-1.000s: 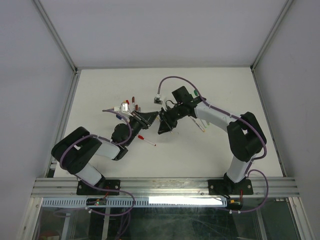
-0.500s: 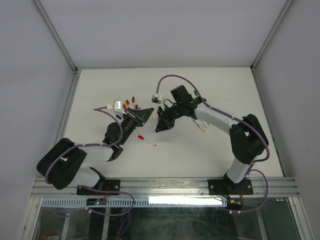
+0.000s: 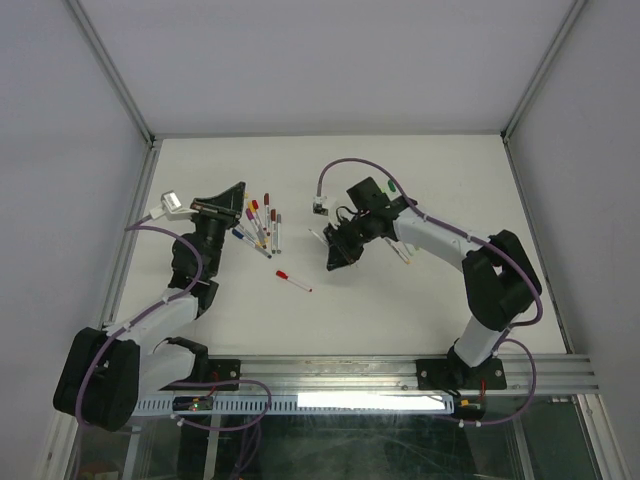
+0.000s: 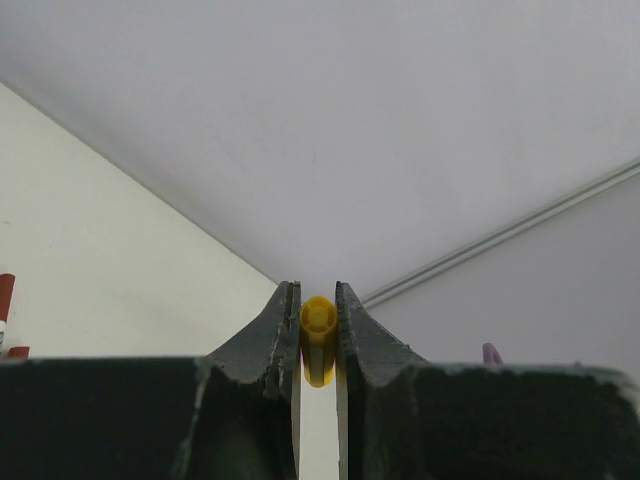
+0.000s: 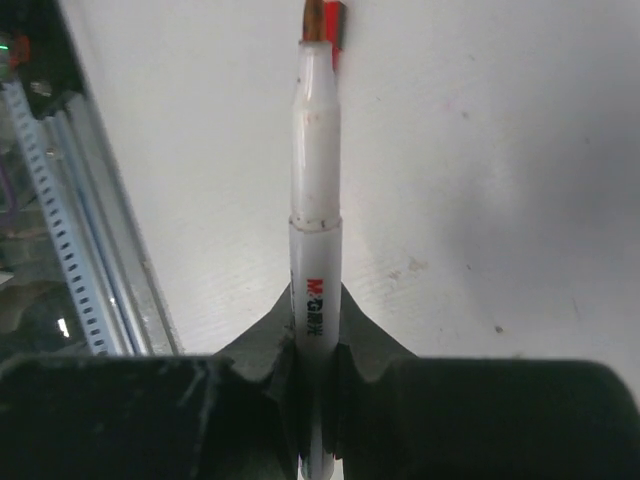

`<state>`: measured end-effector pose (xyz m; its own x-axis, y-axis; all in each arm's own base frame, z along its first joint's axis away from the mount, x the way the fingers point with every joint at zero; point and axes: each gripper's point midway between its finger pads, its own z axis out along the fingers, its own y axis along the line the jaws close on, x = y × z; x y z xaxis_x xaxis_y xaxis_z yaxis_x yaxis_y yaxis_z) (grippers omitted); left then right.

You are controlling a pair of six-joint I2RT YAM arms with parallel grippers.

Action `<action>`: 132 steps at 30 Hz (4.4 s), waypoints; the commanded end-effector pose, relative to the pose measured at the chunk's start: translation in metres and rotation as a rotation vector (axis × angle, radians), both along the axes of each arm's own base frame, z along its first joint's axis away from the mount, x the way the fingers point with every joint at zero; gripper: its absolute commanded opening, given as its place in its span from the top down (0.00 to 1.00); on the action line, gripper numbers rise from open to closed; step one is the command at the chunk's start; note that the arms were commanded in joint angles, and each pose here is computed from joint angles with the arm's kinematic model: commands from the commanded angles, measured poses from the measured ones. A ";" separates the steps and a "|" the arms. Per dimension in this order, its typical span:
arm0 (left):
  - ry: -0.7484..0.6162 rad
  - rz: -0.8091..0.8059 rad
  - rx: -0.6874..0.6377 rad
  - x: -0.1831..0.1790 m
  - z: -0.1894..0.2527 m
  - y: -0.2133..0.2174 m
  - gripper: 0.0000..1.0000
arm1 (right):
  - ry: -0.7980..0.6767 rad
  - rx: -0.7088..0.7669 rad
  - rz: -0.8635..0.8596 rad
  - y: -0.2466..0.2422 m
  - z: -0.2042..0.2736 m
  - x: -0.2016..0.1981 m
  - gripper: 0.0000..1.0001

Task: Open the pen caps
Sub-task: Open the pen cap from the pen, then place the pen at the center of the board, then place the pen cap at the center of the board.

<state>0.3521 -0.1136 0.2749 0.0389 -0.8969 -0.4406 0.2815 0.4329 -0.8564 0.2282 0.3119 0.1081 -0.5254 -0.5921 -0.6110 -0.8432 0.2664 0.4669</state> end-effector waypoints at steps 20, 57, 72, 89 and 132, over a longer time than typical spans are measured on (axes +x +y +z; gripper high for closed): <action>0.230 -0.313 0.030 -0.044 -0.071 -0.043 1.00 | -0.144 -0.556 -0.423 -0.168 -0.073 0.070 0.87; 0.291 -0.441 0.074 -0.048 -0.088 -0.113 1.00 | -0.083 -0.476 -0.584 -0.172 -0.069 0.092 0.83; 0.546 -0.461 0.275 -0.020 -0.147 -0.186 1.00 | -0.118 -0.421 -0.577 -0.169 -0.052 0.095 0.73; 0.749 -0.381 0.669 0.066 -0.206 -0.261 1.00 | -0.269 -0.324 -0.560 -0.173 -0.005 0.097 0.61; 0.603 -0.406 0.711 0.115 -0.145 -0.306 0.69 | -0.286 -0.225 -0.594 -0.188 0.020 0.096 0.60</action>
<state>0.4641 -0.4135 0.0394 -0.7031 -0.2720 -0.6570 0.0404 0.9072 -0.4188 0.3210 0.1188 0.1057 -0.7006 -0.3902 -0.5975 -0.5710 0.8087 0.1414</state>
